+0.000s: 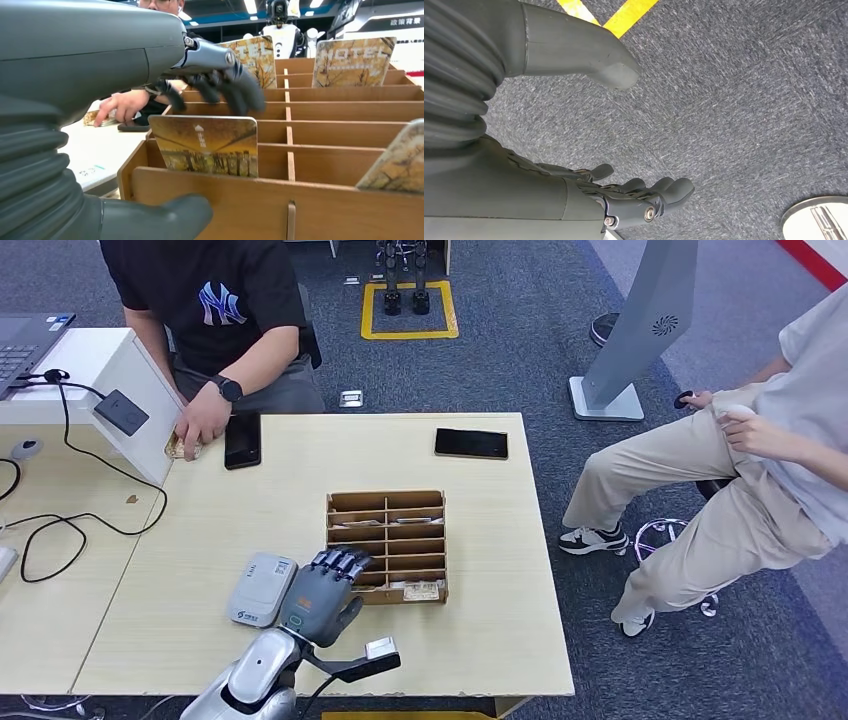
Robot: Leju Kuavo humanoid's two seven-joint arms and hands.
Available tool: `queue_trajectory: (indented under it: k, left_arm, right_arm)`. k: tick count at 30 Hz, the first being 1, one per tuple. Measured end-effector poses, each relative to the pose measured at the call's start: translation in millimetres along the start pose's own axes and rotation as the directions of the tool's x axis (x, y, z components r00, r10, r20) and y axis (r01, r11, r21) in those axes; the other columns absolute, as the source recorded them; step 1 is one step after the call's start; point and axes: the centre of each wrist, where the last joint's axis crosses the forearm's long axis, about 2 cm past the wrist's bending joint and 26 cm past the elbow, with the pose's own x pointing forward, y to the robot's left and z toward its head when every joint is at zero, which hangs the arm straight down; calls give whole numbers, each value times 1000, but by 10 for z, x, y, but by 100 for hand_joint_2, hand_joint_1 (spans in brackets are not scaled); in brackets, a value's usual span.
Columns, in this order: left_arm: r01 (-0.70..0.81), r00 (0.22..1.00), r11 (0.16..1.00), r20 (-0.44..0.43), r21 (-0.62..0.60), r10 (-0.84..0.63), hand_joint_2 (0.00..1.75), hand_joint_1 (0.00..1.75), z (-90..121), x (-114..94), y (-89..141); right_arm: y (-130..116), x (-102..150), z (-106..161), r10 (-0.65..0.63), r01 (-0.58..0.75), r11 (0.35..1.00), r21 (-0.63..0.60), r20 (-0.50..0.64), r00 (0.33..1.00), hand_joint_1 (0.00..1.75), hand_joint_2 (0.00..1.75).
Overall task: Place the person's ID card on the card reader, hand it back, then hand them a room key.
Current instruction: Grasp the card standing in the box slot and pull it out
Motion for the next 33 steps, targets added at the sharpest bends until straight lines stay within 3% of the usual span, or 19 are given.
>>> queue_trajectory:
  k: [33]
  left_arm:
    - [-27,1000,1000,12,4,27,175,175,-64,-27,39]
  right_arm:
    - [-7,2,-6,21,-21,1000,13,3,1000,0,175]
